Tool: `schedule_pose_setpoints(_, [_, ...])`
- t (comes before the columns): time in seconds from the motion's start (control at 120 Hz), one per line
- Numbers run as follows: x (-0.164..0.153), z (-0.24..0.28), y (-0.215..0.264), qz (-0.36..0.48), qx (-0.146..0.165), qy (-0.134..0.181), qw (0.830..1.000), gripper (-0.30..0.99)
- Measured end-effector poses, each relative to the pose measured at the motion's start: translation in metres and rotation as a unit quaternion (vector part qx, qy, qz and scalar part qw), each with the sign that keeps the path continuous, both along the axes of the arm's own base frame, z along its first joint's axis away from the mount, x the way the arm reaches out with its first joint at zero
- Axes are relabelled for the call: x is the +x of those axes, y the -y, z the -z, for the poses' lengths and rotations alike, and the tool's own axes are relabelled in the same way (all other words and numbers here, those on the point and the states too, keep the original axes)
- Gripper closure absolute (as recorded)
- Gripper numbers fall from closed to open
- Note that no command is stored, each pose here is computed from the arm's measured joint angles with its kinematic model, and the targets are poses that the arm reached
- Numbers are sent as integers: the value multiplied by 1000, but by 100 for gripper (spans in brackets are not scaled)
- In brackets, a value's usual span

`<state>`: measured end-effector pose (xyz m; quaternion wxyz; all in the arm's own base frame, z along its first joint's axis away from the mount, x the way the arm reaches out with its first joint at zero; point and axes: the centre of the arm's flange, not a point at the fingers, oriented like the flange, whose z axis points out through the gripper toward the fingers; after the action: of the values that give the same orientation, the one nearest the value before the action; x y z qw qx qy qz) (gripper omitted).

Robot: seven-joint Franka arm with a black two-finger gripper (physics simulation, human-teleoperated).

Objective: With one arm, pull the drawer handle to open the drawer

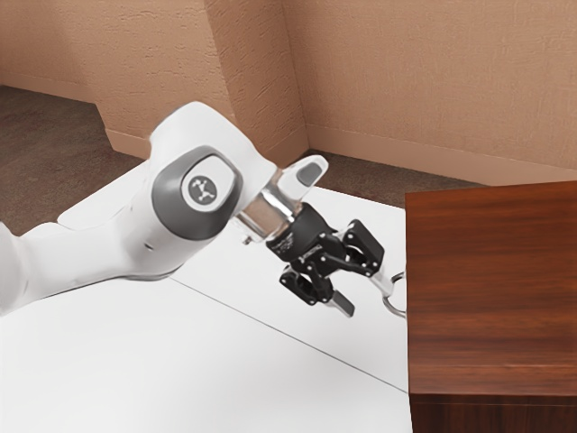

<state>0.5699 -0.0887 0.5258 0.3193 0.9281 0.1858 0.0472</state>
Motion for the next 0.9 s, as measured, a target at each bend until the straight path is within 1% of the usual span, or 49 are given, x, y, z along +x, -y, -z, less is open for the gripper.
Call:
schedule_pose_setpoints(0.25, [4, 0, 7, 1, 5, 8, 1000, 22])
schedule_pose_setpoints(0.442, [4, -3, 12, 9, 33, 13, 999, 22])
schedule_pose_setpoints(0.583, [3, -1, 14, 10, 42, 8, 999, 22])
schedule_pose_setpoints(0.9, [-1, -1, 6, 3, 47, -9, 999, 22])
